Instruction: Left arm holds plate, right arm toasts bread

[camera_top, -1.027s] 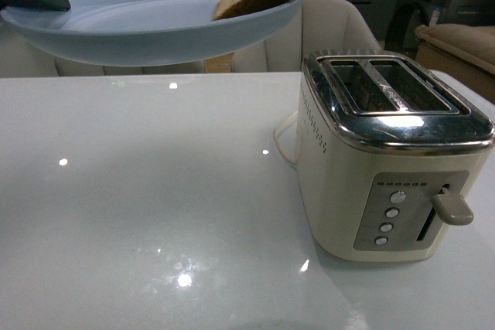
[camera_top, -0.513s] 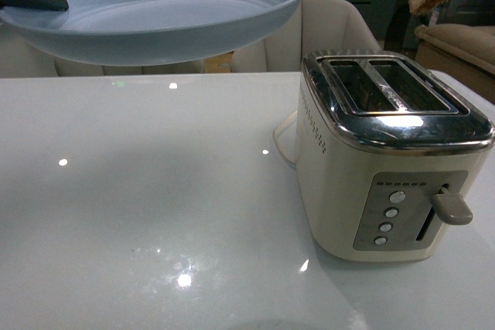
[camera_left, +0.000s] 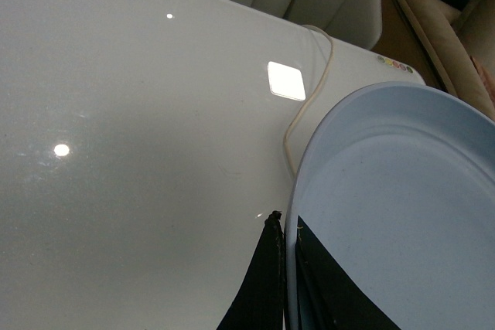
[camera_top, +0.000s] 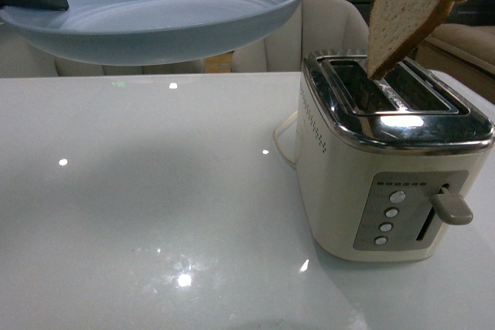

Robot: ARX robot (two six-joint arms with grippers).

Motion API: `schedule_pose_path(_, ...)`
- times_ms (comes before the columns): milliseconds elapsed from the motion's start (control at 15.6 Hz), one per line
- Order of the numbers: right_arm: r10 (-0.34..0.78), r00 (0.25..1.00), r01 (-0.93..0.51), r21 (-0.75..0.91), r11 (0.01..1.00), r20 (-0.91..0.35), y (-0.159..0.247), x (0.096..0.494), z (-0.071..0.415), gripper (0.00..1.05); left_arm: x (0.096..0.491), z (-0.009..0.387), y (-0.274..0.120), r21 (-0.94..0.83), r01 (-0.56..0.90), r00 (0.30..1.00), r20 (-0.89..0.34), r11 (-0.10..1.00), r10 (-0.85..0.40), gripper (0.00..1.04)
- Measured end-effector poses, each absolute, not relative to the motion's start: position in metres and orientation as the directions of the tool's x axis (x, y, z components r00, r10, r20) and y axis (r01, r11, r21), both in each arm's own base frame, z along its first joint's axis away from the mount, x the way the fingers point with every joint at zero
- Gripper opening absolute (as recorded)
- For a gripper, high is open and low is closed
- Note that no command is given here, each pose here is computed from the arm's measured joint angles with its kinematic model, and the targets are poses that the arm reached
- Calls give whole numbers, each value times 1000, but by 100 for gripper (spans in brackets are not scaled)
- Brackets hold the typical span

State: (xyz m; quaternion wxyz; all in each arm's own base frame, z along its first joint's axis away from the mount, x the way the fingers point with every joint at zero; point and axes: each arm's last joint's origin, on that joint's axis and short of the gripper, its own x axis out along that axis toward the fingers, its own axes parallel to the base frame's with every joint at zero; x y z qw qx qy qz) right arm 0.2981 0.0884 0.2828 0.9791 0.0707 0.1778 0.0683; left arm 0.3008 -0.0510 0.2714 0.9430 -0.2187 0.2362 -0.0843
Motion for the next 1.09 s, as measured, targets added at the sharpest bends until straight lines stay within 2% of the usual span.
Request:
schedule_pose_path(513,175,870,-98,185,978,-461,86,315,260,3,301,271,-51,-452,56,874,-409,890,-263,3)
schedule_pose_path(706,198,829,-101,207,973,-523,88,324,261,3,301,271,-51,-452,56,874,-409,890,-263,3)
schedule_pose_path(834,183,762,-40,237,971,-621,88,347,255,3,301,271,-51,-453,55,874,-409,890,-262,3)
schedule_pose_path(963,189,750,-28,254,967,-634,89,352,255,3,301,271,-51,-453,56,874,-409,890,-263,3)
schedule_pose_path(1027,192,748,-27,260,965,-636,89,352,255,8,301,271,-51,-452,56,874,-409,890,-263,3)
schedule_pose_path(1091,194,746,-23,265,964,-637,89,352,254,18,301,271,-51,-452,56,874,-409,890,-263,3)
